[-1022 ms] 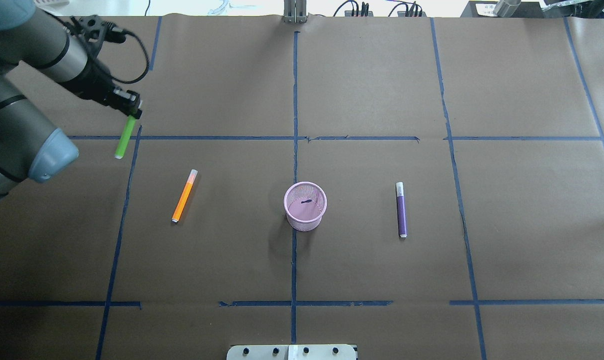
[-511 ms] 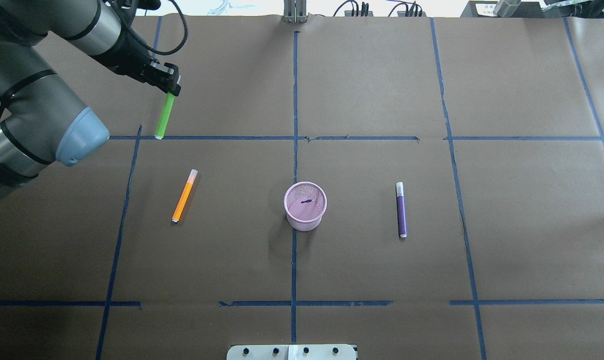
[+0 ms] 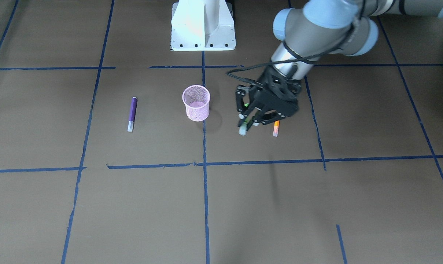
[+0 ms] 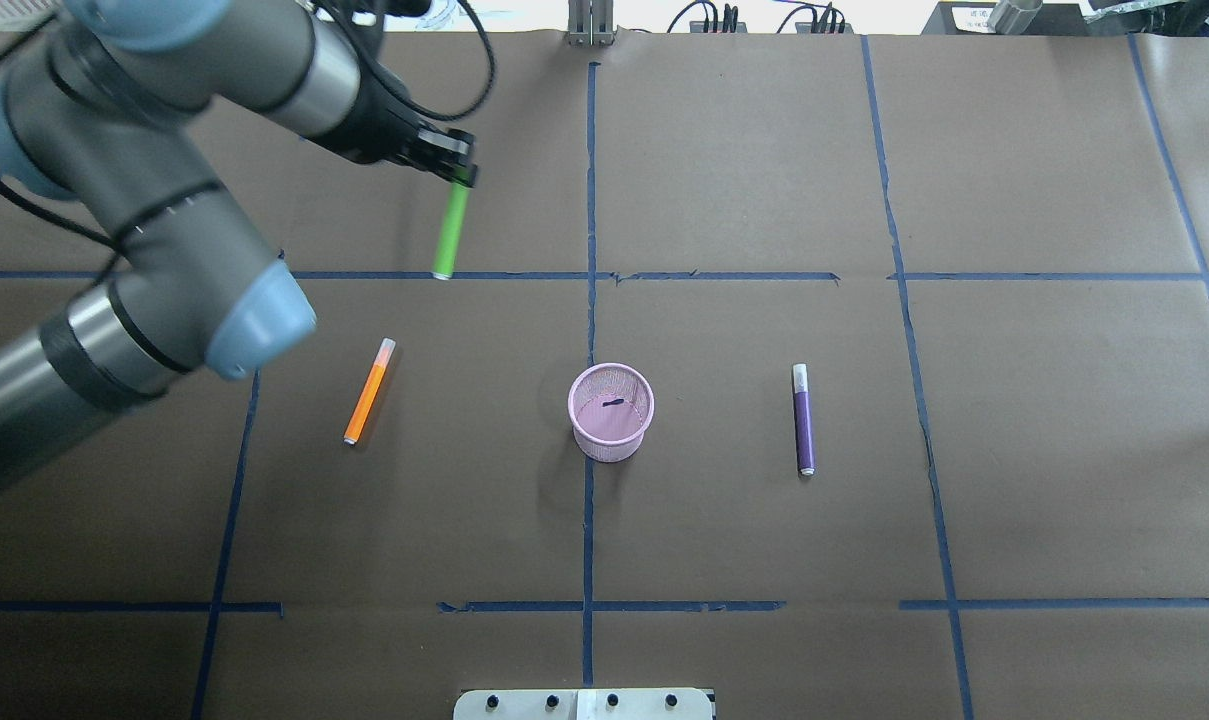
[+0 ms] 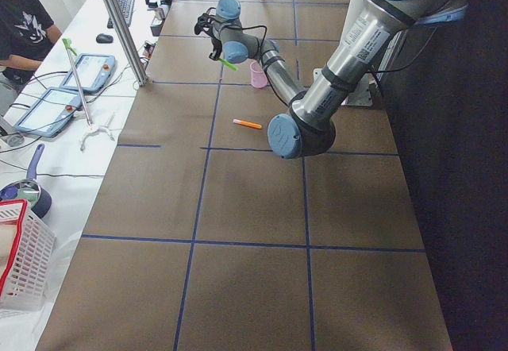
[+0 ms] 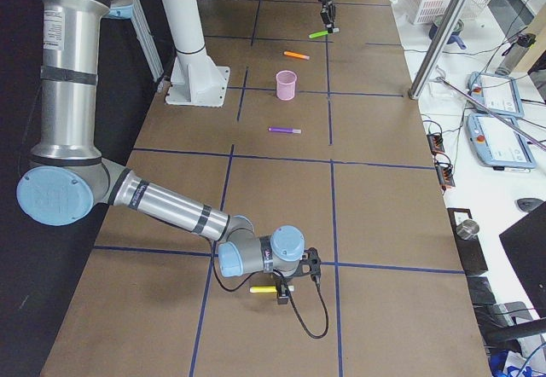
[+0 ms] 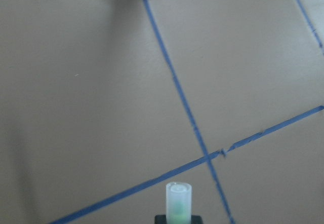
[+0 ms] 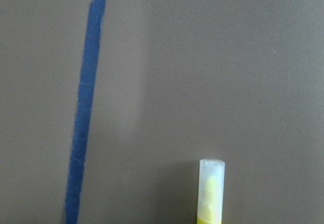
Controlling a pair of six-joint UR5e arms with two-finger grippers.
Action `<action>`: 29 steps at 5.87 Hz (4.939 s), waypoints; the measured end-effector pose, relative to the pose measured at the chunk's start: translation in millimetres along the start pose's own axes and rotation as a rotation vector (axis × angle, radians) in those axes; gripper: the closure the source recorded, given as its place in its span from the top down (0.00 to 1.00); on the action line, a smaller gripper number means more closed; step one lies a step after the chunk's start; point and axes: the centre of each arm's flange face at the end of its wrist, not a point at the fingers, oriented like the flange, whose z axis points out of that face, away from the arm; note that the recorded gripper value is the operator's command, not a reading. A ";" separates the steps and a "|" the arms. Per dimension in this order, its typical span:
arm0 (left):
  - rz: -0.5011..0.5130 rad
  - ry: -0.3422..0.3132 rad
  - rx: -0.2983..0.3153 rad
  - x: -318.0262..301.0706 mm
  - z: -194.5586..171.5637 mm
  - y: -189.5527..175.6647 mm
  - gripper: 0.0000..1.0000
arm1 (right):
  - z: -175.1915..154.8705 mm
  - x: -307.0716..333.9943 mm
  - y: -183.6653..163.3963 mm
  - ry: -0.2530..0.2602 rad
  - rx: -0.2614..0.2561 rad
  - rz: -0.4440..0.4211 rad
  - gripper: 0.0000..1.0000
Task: Collect pens into pen holder
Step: 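Lower the green highlighter into the lavender cup and open the left gripper, then raise the left gripper from the cup toward the orange highlighter, then lower left gripper over orange highlighter while right carries yellow highlighter to cup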
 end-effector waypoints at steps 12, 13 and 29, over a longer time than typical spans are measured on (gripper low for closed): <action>0.063 0.204 0.293 64.6 97.9 178.0 0.99 | -0.1 -0.2 1.5 -0.003 -0.001 0.001 1.00; 0.063 0.204 0.294 66.0 97.2 177.4 1.00 | -0.1 -0.2 1.5 -0.003 -0.001 0.001 1.00; -0.248 -0.086 -0.360 -110.1 -45.7 43.6 1.00 | -52.6 -50.3 -34.7 -0.008 0.119 -0.062 0.00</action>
